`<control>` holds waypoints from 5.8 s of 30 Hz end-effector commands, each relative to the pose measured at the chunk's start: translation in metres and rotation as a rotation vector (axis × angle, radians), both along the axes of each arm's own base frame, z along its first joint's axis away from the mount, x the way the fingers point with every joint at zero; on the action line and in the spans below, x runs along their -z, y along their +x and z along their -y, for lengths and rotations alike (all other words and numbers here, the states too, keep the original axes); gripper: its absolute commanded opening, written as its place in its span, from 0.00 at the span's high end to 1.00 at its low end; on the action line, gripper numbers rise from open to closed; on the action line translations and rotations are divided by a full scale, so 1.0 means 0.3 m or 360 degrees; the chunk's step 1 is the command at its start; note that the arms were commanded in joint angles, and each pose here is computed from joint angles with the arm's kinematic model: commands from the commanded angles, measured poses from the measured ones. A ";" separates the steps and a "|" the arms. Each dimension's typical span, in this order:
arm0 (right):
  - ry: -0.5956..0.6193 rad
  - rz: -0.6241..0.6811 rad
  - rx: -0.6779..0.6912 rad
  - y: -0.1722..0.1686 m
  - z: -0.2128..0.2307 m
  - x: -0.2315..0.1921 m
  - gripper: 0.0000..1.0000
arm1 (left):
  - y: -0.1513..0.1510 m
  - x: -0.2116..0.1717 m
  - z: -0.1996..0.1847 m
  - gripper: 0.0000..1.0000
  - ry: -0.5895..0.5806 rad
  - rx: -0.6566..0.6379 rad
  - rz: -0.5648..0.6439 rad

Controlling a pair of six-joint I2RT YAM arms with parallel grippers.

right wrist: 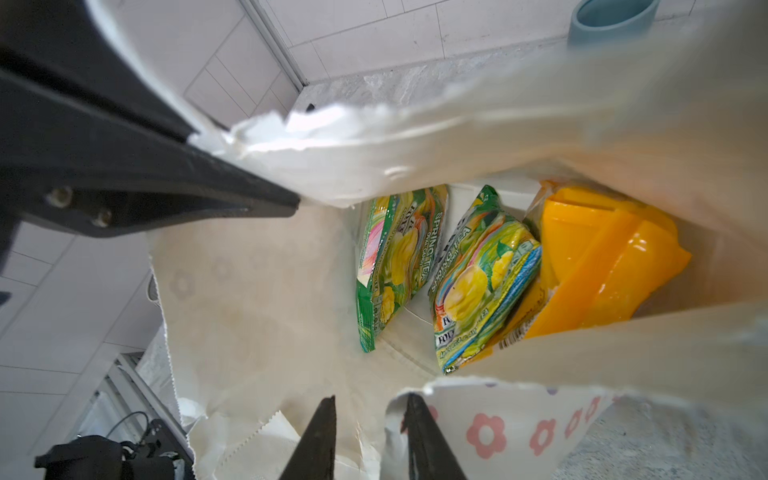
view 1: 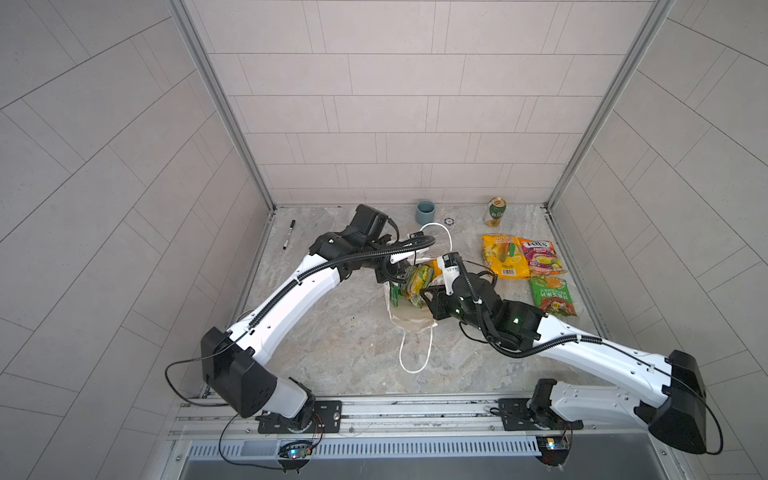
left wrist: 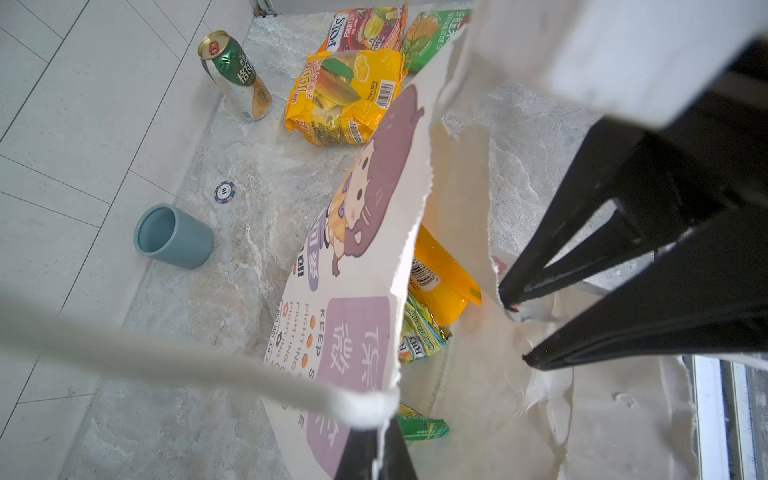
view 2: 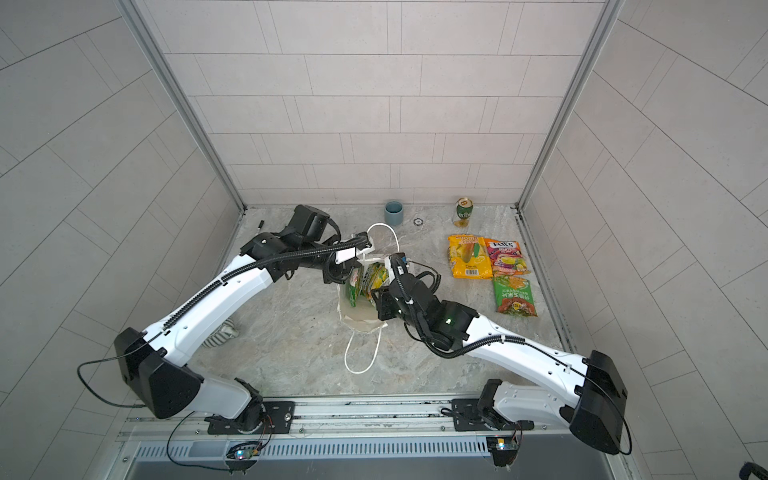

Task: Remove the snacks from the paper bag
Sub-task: 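Move the right gripper over the bag and lower it inside, then grasp the striped green-yellow snack pack inside the bag with the right gripper, then lift the striped pack up out of the bag with the right gripper, then carry the striped pack toward the other packs and lower it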

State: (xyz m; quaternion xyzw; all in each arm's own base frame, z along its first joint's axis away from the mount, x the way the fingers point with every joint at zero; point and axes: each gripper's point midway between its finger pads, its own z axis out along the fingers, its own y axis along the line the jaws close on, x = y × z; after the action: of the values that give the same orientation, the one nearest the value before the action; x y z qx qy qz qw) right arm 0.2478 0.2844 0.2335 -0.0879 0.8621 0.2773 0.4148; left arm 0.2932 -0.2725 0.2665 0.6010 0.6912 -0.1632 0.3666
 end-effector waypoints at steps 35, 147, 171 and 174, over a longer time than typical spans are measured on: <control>-0.0229 0.0097 0.0327 0.015 0.141 0.095 0.72 | -0.032 -0.045 0.015 1.00 -0.0043 0.0055 0.0026; -0.0088 0.0413 -0.0246 -0.093 0.143 -0.290 1.00 | -0.037 -0.044 0.041 1.00 -0.0029 0.0040 0.0001; 0.0105 0.0638 -0.0367 -0.281 0.310 -0.538 1.00 | -0.033 -0.073 0.050 1.00 -0.0059 0.0006 0.0012; 0.0136 0.0652 -0.0350 -0.304 0.345 -0.572 1.00 | -0.028 -0.065 0.050 1.00 -0.0052 0.0000 0.0010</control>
State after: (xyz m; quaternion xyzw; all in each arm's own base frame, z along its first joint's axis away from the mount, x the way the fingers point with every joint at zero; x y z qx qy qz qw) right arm 0.1685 0.1906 0.3792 -0.2168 0.7570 0.3138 0.5306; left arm 0.2864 -0.2788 0.2703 0.5925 0.7021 -0.1627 0.3599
